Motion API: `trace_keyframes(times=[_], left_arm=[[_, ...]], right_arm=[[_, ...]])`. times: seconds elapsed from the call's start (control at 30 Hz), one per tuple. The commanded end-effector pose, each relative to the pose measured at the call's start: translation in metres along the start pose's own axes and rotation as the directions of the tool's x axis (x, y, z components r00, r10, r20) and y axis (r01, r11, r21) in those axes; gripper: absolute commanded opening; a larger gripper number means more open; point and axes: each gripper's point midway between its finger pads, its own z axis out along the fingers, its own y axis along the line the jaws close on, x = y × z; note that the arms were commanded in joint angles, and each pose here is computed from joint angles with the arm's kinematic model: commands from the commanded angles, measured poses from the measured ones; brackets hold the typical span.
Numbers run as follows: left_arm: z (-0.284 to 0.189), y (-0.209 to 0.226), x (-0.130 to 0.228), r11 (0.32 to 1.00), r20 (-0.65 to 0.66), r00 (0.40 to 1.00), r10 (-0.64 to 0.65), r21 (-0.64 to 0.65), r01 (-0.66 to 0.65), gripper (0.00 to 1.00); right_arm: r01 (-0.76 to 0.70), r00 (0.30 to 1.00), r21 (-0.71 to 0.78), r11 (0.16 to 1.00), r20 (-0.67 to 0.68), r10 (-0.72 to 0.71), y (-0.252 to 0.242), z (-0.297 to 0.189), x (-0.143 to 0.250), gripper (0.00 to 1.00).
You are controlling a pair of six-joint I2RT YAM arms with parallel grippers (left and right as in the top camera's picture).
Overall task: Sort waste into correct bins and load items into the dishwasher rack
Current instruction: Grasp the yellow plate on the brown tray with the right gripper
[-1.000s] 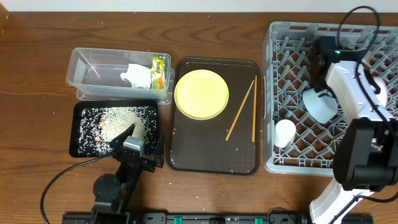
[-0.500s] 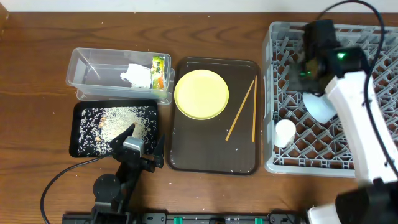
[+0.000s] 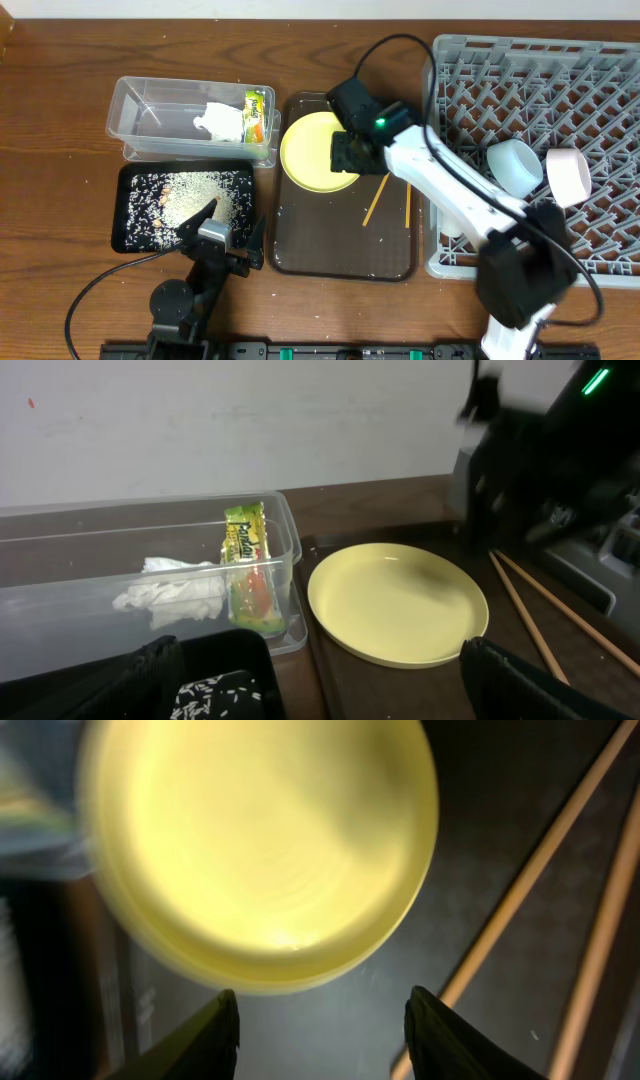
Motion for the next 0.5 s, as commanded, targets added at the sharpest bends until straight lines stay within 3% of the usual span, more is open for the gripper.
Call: trace_keyframes(times=[0.0, 0.17, 0.27, 0.33, 0.47], left_arm=[[0.002, -0.002, 0.015, 1.0, -0.034, 0.999, -0.005, 0.011, 0.006, 0.91], [0.002, -0.002, 0.015, 1.0, -0.034, 0.999, -0.005, 0.011, 0.006, 0.91], [0.002, -0.002, 0.015, 1.0, -0.034, 0.999, -0.005, 0.011, 0.006, 0.91], [0.002, -0.002, 0.015, 1.0, -0.034, 0.999, -0.005, 0.011, 0.006, 0.91], [0.002, -0.002, 0.015, 1.0, -0.034, 0.999, -0.005, 0.011, 0.006, 0.91]], right_arm=[[-0.119, 0.993, 0.095, 0.988, 0.008, 0.119, -0.019, 0.03, -0.002, 0.52], [-0.137, 0.988, 0.131, 0.982, -0.053, 0.145, -0.027, 0.061, 0.009, 0.45], [-0.141, 0.986, 0.154, 0.978, -0.071, 0.153, -0.033, 0.071, 0.012, 0.16], [-0.144, 0.985, 0.158, 0.977, -0.073, 0.157, -0.035, 0.071, 0.012, 0.01], [-0.158, 0.986, 0.151, 0.976, -0.026, 0.164, -0.037, 0.052, 0.0, 0.01]])
